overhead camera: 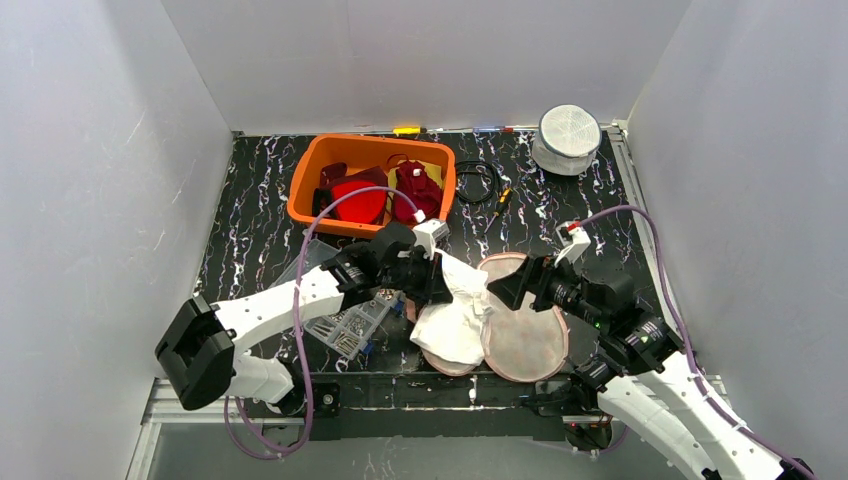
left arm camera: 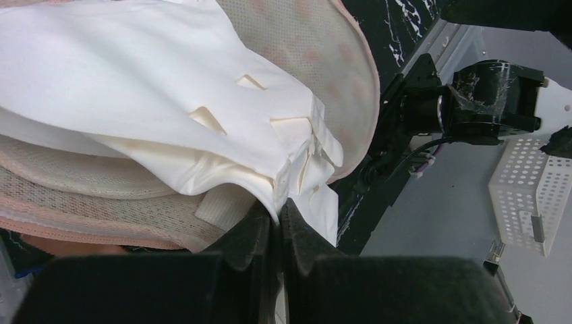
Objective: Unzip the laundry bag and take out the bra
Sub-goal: Pick up the bra from the laundry bag.
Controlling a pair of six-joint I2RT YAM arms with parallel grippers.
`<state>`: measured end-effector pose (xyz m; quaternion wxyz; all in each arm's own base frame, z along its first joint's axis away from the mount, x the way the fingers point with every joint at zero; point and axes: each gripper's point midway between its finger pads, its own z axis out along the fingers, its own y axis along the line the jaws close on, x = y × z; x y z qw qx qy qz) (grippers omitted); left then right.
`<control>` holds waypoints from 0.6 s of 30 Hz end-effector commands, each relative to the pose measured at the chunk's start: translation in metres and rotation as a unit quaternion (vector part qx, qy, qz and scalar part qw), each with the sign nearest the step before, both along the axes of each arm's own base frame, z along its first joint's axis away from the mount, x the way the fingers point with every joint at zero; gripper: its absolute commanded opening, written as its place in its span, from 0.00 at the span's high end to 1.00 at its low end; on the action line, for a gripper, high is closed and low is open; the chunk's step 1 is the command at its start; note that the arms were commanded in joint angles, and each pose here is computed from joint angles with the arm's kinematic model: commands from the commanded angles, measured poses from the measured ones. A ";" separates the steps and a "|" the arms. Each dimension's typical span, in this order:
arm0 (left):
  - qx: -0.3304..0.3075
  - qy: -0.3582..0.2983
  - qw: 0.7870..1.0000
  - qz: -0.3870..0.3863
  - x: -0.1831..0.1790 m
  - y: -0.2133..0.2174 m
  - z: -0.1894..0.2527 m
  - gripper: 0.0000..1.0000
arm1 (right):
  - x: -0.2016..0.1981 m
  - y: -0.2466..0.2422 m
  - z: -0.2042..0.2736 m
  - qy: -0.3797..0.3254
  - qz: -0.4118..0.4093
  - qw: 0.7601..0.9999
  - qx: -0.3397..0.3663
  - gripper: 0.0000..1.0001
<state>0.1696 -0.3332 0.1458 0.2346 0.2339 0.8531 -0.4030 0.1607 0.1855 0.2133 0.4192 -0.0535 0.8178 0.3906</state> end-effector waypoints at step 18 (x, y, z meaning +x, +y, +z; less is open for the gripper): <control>0.086 0.070 0.994 0.015 -0.011 0.012 -0.077 0.63 | -0.008 -0.004 -0.072 0.061 -0.017 0.998 -0.007 0.01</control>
